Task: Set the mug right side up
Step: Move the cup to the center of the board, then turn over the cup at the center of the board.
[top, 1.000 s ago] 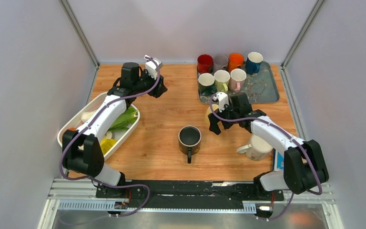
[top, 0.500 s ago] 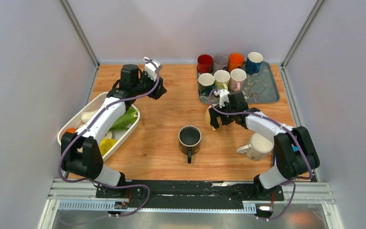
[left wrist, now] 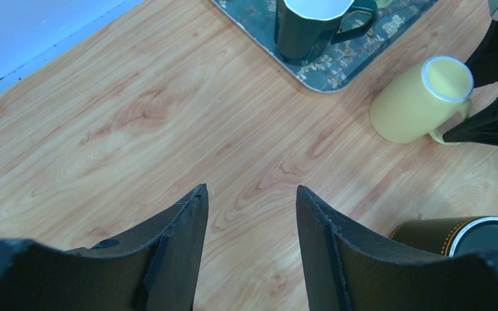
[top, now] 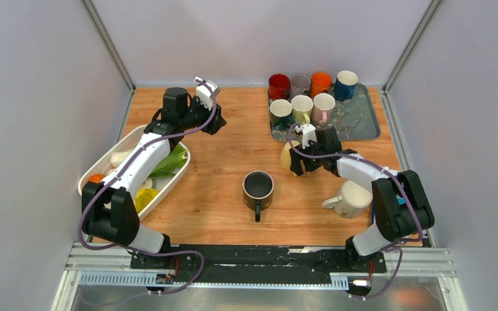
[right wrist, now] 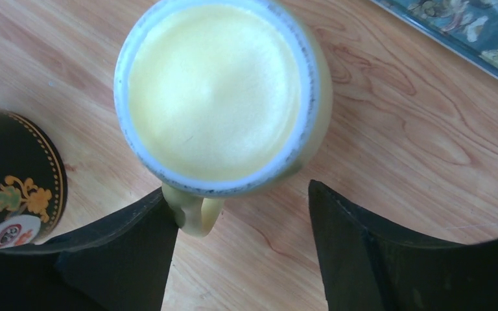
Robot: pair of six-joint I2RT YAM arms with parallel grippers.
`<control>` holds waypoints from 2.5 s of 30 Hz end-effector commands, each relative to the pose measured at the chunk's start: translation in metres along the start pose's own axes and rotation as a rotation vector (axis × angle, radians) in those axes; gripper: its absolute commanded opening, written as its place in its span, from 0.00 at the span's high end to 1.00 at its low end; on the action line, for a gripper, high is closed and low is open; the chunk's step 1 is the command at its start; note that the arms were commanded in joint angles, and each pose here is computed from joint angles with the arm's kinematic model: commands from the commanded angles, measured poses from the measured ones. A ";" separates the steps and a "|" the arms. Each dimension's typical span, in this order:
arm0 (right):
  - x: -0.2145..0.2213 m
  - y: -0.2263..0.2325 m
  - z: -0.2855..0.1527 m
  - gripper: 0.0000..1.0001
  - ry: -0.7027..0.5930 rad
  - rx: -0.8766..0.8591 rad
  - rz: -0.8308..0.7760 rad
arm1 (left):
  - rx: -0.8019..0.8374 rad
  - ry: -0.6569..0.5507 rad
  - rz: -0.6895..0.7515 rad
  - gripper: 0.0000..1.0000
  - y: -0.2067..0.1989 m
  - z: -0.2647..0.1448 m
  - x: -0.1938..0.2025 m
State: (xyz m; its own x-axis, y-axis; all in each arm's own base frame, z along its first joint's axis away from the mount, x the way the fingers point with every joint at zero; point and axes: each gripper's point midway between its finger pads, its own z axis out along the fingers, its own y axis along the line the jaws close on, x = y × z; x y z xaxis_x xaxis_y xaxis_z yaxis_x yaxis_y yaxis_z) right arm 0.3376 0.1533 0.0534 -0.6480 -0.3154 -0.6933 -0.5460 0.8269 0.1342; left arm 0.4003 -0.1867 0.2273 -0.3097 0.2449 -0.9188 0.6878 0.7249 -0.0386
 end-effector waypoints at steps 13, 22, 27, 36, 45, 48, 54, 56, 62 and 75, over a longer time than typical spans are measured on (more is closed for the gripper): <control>0.001 -0.020 0.006 1.00 -0.022 -0.027 -0.092 | -0.021 -0.053 0.041 0.40 0.007 0.003 -0.024; -0.084 0.033 -0.095 1.00 -0.109 -0.331 -0.350 | -0.005 -0.140 0.258 0.39 -0.002 -0.016 -0.039; -0.173 0.048 -0.098 1.00 -0.322 -0.467 -0.374 | -0.136 -0.252 0.454 0.36 0.004 -0.020 -0.071; -0.258 0.086 -0.087 1.00 -0.244 -1.122 0.095 | -0.134 -0.486 1.109 0.35 -0.039 -0.030 -0.103; -0.244 0.114 -0.089 1.00 -0.021 -1.315 0.104 | -0.096 -0.546 1.219 0.34 -0.045 -0.004 -0.091; -0.241 0.124 -0.088 1.00 0.003 -1.338 0.093 | -0.056 -0.576 1.210 0.35 -0.051 0.002 -0.091; -0.237 0.135 -0.083 1.00 0.055 -1.363 0.112 | -0.117 -0.618 1.242 0.38 -0.046 0.019 -0.102; -0.235 0.135 -0.082 1.00 0.069 -1.364 0.130 | -0.166 -0.625 1.267 0.42 -0.040 0.023 -0.106; -0.232 0.134 -0.076 0.93 0.089 -1.366 0.160 | -0.264 -0.629 1.233 0.83 -0.023 0.028 -0.115; -0.284 0.043 -0.023 0.00 -0.318 -0.701 0.067 | -0.049 -0.336 0.607 1.00 -0.028 0.021 -0.064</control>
State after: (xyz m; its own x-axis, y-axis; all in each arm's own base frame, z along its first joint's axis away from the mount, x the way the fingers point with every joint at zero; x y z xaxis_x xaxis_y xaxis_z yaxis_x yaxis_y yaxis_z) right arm 0.4294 0.2936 0.2503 -0.8088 -0.1292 -0.5737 -0.5732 -0.0442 0.8182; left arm 0.4388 -0.2386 0.2559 0.4829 0.5101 -0.7118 0.5285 0.4783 0.7013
